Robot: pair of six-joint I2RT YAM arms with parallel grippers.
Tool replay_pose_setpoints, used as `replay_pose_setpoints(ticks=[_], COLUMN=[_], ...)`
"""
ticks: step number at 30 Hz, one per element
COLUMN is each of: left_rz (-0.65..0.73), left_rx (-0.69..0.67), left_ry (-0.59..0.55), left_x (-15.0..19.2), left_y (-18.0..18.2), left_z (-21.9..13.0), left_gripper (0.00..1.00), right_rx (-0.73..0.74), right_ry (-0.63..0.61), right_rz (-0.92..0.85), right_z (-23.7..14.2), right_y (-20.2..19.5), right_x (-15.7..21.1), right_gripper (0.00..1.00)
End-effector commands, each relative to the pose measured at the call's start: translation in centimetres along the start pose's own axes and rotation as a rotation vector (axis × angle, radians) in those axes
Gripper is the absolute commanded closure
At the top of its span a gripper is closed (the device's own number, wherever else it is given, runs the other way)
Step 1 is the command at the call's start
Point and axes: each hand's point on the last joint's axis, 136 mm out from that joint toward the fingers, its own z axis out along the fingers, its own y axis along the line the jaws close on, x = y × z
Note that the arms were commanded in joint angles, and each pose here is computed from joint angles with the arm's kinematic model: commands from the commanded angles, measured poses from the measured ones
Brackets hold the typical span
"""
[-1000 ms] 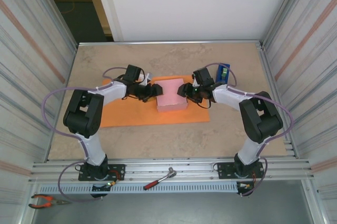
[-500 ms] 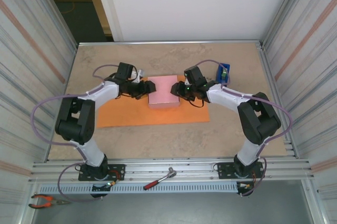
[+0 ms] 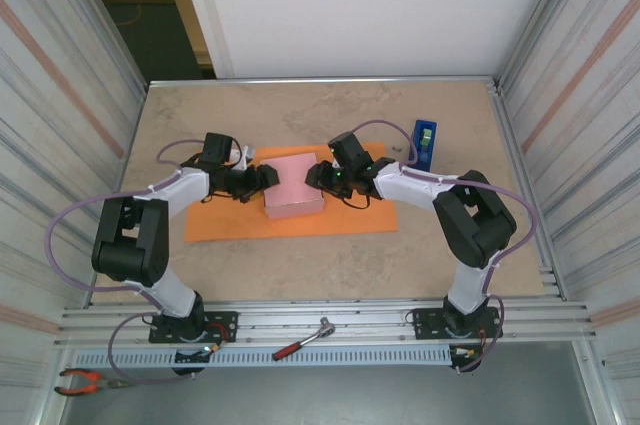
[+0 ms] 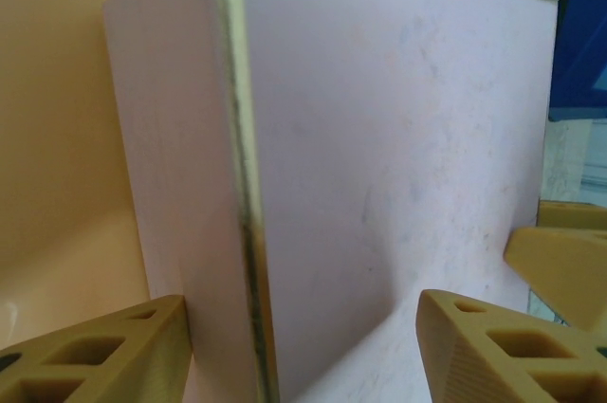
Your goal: Wrap the gift box in paper
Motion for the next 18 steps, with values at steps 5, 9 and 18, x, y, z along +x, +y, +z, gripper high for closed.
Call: replay_pose_setpoints(ticks=[5, 9, 18], left_rz=[0.046, 0.052, 0.069], left_rx=[0.081, 0.082, 0.075], left_ry=[-0.036, -0.059, -0.058], left_x=[-1.1, -1.9, -2.1], left_y=[-1.2, -1.2, -1.5], left_z=[-1.4, -2.5, -3.2], left_gripper=[0.29, 0.27, 0.24], right_rx=[0.041, 0.166, 0.103], right_ry=[-0.062, -0.129, -0.059], right_rz=[-0.049, -0.095, 0.172], right_z=[-1.9, -3.9, -4.4], right_y=[0.6, -0.7, -4.6], right_x=[-0.6, -1.9, -3.7], right_gripper=[0.02, 0.02, 0.02])
